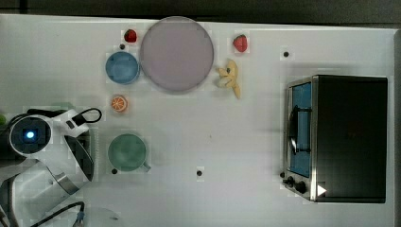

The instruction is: Pick Ketchup from the table and place it in strainer.

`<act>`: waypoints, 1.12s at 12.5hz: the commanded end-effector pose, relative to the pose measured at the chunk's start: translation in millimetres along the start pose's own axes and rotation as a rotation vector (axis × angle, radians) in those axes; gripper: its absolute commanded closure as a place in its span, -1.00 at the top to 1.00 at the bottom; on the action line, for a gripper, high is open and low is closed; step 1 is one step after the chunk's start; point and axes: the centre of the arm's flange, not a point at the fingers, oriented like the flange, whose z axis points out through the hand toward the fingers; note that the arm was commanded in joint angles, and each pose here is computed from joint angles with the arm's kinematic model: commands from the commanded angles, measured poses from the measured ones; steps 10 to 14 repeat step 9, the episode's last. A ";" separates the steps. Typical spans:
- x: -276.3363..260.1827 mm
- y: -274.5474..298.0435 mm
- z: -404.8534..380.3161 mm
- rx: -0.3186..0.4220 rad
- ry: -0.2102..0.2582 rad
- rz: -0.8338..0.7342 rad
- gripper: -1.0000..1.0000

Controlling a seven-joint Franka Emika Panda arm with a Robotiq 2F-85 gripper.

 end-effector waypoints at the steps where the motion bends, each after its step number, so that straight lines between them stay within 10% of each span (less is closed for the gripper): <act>1: 9.7 -14.9 -77.7 0.023 0.125 0.128 1.00; 9: 85.3 113.9 -292.9 -0.131 0.230 0.444 1.00; 14: 85.3 113.9 -292.9 -0.131 0.230 0.444 1.00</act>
